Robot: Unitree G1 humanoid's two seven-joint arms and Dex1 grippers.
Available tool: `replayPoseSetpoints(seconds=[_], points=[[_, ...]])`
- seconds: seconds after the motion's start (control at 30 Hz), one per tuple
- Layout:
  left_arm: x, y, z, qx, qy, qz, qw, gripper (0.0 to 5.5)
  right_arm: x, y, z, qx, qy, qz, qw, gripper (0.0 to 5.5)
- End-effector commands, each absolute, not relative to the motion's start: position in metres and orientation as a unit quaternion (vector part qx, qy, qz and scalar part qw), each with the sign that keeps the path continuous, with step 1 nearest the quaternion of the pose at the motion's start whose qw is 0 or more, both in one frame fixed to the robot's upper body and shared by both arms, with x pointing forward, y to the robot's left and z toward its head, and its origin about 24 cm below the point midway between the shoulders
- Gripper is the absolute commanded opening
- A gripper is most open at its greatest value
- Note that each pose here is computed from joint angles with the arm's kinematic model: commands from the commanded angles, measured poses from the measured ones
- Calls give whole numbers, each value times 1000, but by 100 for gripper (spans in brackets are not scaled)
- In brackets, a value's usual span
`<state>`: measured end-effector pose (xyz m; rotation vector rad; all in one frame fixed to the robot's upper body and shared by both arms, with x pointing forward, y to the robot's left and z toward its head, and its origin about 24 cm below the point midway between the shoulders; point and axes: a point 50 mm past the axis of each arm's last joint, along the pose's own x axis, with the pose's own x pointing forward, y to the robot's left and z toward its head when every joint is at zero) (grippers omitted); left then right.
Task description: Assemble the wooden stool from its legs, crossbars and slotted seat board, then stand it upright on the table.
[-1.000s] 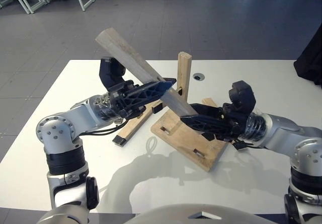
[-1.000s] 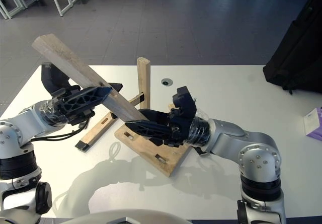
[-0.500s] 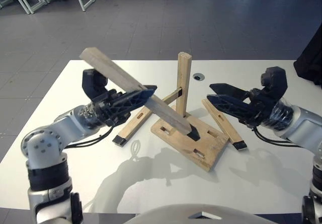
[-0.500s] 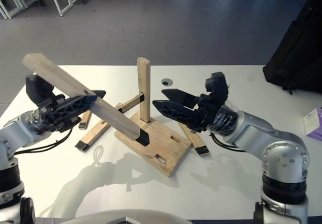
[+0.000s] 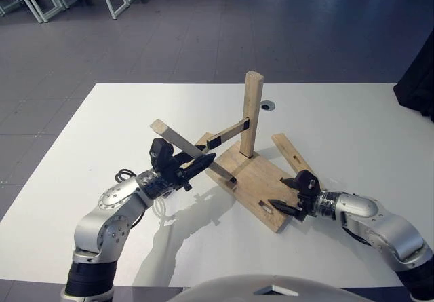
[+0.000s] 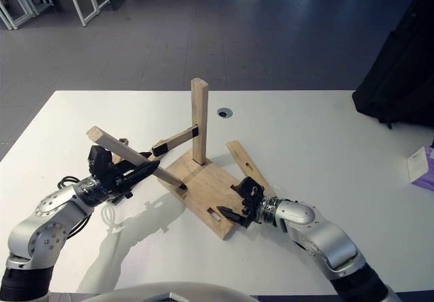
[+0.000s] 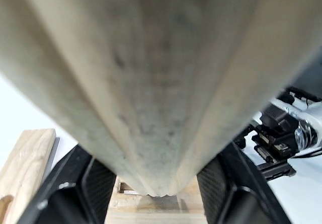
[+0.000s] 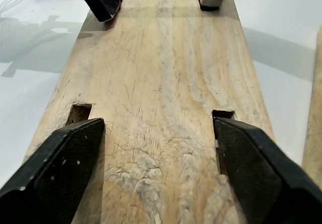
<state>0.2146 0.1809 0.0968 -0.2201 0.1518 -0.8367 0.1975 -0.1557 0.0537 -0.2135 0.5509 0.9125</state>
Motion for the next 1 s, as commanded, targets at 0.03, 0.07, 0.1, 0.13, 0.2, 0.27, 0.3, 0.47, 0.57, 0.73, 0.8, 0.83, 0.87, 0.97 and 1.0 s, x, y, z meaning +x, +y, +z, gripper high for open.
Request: replayPoseSetpoints(seconds=[0.03, 0.07, 0.1, 0.13, 0.2, 0.27, 0.3, 0.47, 0.57, 0.73, 0.8, 0.83, 0.87, 0.97, 1.0], points=[[215, 192, 87, -76, 106, -402, 906, 204, 188, -164, 34, -123, 308, 430, 840, 399], [217, 196, 89, -70, 104, -401, 908, 204, 187, -165, 31, -129, 311, 429, 838, 399], [219, 200, 92, -62, 102, -398, 910, 204, 187, -165, 29, -133, 312, 429, 837, 399], [223, 206, 94, -54, 99, -394, 912, 204, 185, -165, 28, -135, 313, 429, 836, 399], [228, 215, 99, -43, 94, -384, 918, 204, 183, -165, 27, -135, 313, 430, 836, 399], [231, 221, 101, -38, 90, -377, 921, 204, 182, -165, 26, -137, 312, 431, 835, 399], [232, 222, 101, -33, 90, -377, 921, 204, 183, -165, 27, -138, 311, 431, 835, 399], [227, 206, 99, -34, 93, -407, 908, 204, 185, -166, 29, -144, 308, 434, 835, 399], [223, 198, 106, -50, 83, -421, 902, 204, 185, -166, 28, -145, 309, 433, 834, 399], [219, 192, 98, -68, 101, -423, 898, 204, 184, -166, 27, -144, 310, 433, 834, 399], [216, 191, 87, -68, 117, -421, 897, 204, 185, -166, 27, -146, 310, 432, 834, 399], [215, 190, 84, -67, 122, -420, 897, 204, 185, -166, 27, -146, 310, 432, 834, 399], [215, 189, 82, -64, 123, -420, 897, 204, 185, -166, 27, -147, 310, 433, 834, 399], [217, 190, 79, -49, 124, -409, 903, 204, 185, -165, 27, -146, 308, 434, 834, 399], [219, 193, 79, -41, 125, -402, 906, 204, 185, -165, 27, -147, 308, 434, 834, 399]])
